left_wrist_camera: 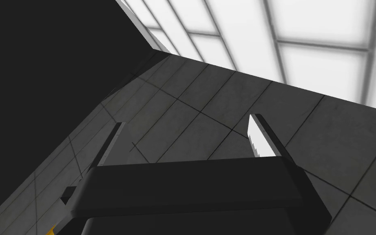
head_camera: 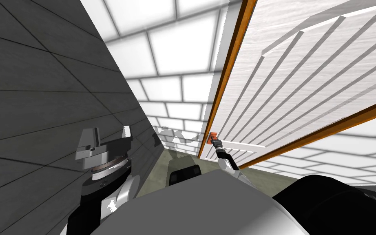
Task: Pull the door open
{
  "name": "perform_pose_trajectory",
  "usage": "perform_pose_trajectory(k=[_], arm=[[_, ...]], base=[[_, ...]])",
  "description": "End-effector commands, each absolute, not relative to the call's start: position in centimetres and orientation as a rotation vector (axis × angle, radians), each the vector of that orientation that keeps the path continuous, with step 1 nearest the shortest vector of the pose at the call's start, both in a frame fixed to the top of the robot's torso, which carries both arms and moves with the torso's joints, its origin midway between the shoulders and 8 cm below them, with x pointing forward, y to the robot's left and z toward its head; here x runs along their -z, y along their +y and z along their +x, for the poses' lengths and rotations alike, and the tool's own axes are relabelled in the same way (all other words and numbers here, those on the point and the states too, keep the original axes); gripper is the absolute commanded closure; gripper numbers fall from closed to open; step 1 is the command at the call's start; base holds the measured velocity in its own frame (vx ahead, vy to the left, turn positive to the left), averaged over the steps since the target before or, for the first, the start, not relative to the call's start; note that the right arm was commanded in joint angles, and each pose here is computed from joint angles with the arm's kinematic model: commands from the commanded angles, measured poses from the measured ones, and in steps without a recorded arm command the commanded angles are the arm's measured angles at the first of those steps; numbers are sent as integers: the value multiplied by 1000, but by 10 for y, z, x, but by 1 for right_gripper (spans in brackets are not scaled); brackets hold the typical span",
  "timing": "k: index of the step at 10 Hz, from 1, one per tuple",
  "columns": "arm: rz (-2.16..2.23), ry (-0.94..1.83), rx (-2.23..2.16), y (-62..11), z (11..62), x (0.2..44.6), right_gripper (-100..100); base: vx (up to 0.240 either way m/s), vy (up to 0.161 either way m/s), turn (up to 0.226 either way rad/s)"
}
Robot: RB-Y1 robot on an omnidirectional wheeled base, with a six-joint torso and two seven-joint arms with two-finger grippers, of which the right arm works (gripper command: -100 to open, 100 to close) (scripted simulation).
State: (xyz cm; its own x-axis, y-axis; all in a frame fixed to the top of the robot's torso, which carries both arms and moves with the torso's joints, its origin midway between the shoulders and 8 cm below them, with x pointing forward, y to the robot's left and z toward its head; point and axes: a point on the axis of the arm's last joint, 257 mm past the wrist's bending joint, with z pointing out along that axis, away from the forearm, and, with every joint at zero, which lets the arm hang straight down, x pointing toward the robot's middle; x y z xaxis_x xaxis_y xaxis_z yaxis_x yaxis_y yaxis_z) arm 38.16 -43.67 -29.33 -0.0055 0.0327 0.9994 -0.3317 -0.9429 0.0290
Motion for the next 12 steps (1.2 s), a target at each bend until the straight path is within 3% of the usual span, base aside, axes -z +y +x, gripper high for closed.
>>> perform_pose_trajectory(k=[1,12], arm=[[2036,-306,-2043,-431,381,297,100],[2098,-247,-2090,-422,381,298,100]], base=[[-211,-39,131],[-217,-27,127]])
